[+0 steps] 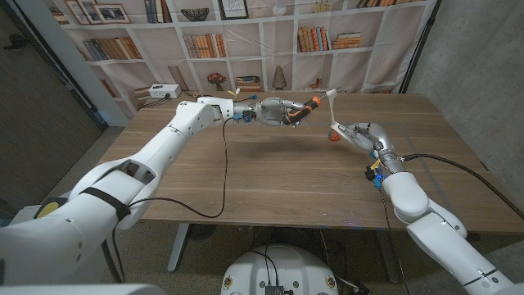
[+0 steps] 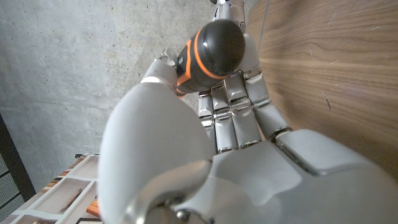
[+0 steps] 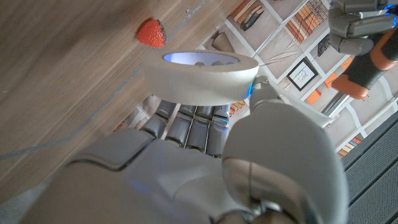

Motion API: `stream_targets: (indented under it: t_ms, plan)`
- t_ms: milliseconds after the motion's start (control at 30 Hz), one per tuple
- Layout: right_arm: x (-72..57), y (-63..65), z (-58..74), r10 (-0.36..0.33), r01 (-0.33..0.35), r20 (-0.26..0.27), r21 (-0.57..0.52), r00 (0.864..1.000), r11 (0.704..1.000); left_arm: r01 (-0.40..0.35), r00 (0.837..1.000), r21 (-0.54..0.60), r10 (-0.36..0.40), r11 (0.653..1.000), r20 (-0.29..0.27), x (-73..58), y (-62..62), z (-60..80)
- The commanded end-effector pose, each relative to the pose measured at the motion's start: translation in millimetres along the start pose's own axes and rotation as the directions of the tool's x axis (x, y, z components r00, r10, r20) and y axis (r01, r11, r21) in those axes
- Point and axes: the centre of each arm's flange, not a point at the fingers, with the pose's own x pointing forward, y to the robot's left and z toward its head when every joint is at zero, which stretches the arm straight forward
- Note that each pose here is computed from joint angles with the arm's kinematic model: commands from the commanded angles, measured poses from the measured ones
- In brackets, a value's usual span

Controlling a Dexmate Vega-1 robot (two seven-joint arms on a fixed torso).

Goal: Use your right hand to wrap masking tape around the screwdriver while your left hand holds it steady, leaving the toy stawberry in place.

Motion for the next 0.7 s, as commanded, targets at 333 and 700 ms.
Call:
stream_targets:
  t_ms: [333,700]
  plan:
    - [63.2,32.1,0.9,-0.017,0.016,0.064,0.015,0.998,1.000,0.041,0.995,0.022,-0.039,0.999,-0.095,-3.0,-10.6,-6.2]
    - [96.4,42.2,12.6,-0.013,0.007,0.123,0.052,0.992,0.999,0.019,0.992,0.033,-0.014,0.999,-0.123,-6.6,-7.2,-8.7]
